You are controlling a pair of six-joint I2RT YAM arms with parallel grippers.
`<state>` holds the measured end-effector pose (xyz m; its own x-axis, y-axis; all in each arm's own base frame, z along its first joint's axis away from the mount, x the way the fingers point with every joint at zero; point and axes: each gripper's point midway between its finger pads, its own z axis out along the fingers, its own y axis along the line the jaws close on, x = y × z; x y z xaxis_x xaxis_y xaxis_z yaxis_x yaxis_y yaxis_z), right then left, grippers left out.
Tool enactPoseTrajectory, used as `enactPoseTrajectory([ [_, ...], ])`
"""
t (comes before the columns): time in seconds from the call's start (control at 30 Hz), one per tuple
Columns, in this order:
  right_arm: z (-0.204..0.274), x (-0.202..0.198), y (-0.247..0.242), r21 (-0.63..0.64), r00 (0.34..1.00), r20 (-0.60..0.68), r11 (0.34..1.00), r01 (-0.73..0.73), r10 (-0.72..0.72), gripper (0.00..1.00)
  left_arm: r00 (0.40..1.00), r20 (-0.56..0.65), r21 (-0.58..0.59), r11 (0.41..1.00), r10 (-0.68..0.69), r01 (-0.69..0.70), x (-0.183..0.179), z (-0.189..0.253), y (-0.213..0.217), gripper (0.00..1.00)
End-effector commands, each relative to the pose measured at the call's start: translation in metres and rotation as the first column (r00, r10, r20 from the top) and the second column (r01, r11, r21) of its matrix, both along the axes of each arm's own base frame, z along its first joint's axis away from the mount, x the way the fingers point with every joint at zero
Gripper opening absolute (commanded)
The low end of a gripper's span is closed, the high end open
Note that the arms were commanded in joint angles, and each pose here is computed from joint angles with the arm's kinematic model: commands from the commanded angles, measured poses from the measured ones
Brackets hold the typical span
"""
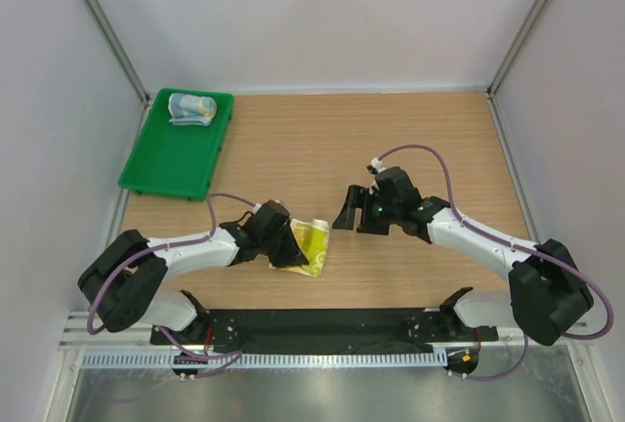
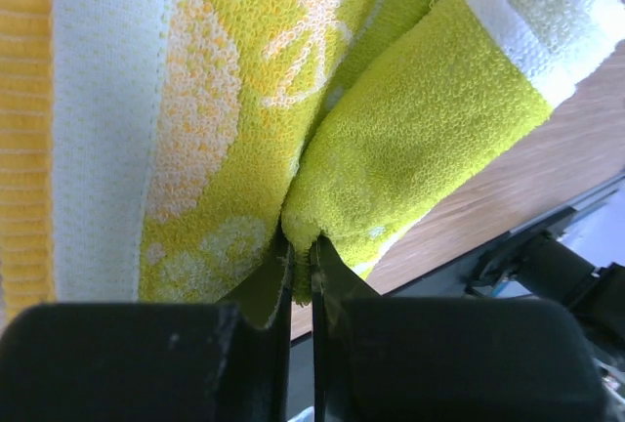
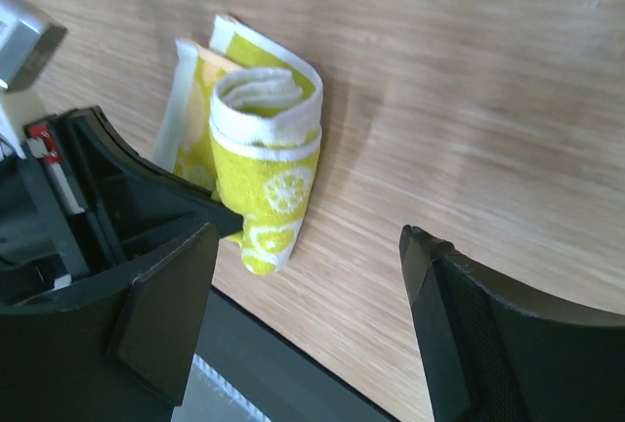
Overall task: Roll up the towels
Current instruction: Roll the towel
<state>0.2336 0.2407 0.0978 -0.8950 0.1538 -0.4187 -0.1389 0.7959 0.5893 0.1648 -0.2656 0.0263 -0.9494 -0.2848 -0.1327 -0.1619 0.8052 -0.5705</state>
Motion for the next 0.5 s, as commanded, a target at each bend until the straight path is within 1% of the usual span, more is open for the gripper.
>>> enactPoseTrajectory([
  [0.0,0.011,-0.005,0.016,0.112,0.999,0.027,0.993,-0.047,0.044,0.82,1.000,-0.025,-0.099,0.995,0.016,-0.018,-0.001,0.012,-0.013,0.00],
  [0.07,0.004,-0.012,0.019,0.138,0.998,0.003,0.989,-0.060,0.060,0.80,0.999,-0.045,-0.097,0.995,0.025,-0.029,-0.002,0.008,-0.011,0.00],
  [0.13,0.005,-0.012,0.025,0.173,0.997,0.020,0.982,-0.076,0.074,0.78,0.998,-0.059,-0.085,0.996,0.034,-0.039,-0.003,0.003,-0.009,0.00],
  [0.17,-0.003,-0.017,0.025,0.170,0.997,-0.003,0.982,-0.080,0.082,0.78,0.997,-0.067,-0.082,0.996,0.040,-0.046,-0.003,0.001,-0.009,0.00],
  [0.2,0.000,-0.015,0.032,0.195,0.995,0.029,0.976,-0.101,0.097,0.76,0.996,-0.073,-0.079,0.996,0.046,-0.051,-0.003,0.000,-0.008,0.00],
  [0.33,-0.012,-0.019,0.040,0.207,0.991,0.034,0.969,-0.137,0.133,0.73,0.994,-0.097,-0.048,0.997,0.057,-0.062,-0.005,-0.008,-0.003,0.01],
  [0.47,-0.031,-0.019,0.047,0.193,0.988,0.022,0.969,-0.155,0.154,0.72,0.993,-0.103,-0.037,0.997,0.058,-0.062,-0.005,-0.011,-0.001,0.00],
])
